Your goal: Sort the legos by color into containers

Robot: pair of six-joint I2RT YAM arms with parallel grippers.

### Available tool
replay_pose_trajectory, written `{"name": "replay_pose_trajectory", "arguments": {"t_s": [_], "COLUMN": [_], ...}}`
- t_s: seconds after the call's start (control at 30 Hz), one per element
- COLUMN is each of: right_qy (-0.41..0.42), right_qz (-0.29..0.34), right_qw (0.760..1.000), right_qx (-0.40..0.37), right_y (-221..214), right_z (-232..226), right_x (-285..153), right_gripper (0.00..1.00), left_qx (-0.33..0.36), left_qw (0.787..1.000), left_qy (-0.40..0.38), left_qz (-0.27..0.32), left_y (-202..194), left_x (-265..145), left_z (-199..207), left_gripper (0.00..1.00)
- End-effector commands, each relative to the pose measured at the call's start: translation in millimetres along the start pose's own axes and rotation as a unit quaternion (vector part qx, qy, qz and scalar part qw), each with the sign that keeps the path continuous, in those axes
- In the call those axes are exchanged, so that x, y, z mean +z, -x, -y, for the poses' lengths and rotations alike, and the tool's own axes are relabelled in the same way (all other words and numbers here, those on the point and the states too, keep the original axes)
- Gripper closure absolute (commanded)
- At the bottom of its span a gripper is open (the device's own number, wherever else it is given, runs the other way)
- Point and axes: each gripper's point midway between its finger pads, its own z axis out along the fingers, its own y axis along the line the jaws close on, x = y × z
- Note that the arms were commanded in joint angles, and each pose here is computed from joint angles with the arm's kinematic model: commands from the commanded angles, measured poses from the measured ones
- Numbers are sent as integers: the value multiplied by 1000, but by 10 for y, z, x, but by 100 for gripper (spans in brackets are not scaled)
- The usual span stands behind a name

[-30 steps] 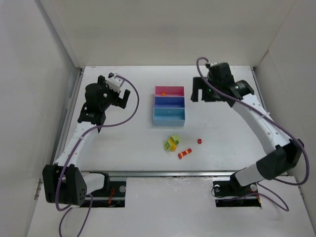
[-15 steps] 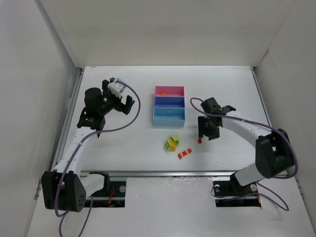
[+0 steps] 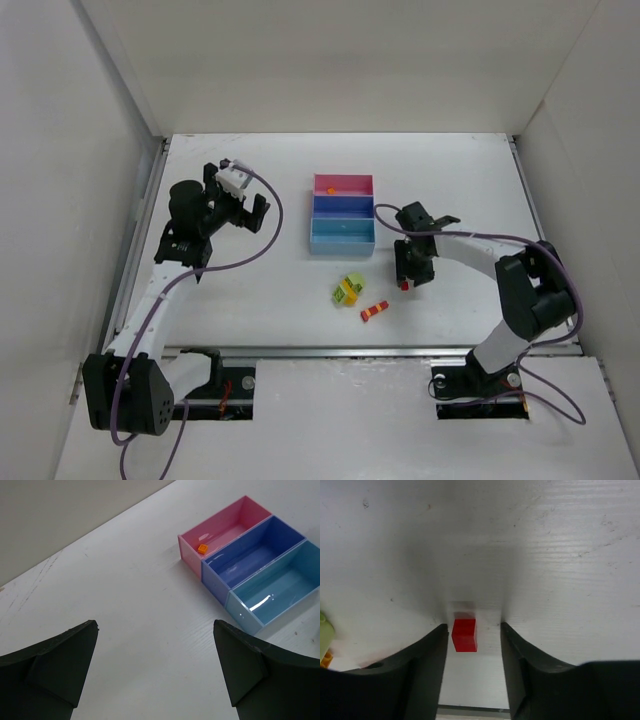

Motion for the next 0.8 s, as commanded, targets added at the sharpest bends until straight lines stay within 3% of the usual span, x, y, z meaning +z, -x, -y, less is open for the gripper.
{"name": "replay_pose_trajectory", "arguments": {"t_s": [0.0,0.1,0.13,0.2,0.27,0.37,0.5,0.6,0.77], "right_qy": [-18,-10,-6,1,5,16,28,44,100], "right_qz": [11,12,16,26,34,96,242,299,314], "right_qw": [1000,1000,1000,1000,999,995,970,953,943], "right_qx": [4,-1,-6,-12,-16,-17,-6,-16,-53], "right_y": [29,18,17,81,145,567,1430,1871,2333], "right_z": [23,-29,-62,-135,-162,-296,-504,-689,-1142], "right_x": [30,5,-21,-63,-196,-569,-1322,-1509,-1360], "right_gripper": [51,64,81,100,100,100,100,100,100], "left_qx": [14,16,16,16,16,16,24,22,18], "left_qw": [1000,999,999,999,999,999,999,1000,1000], "left_qy": [3,4,4,4,4,4,3,6,6], "left_qz": [25,29,29,29,29,29,25,20,20], "left_y": [144,165,165,165,165,165,136,66,66], "left_x": [-40,-38,-38,-38,-38,-38,-19,-13,-13], "left_z": [0,-7,-7,-7,-7,-7,-17,-18,-14], "left_gripper": [0,0,0,0,0,0,0,0,0]}}
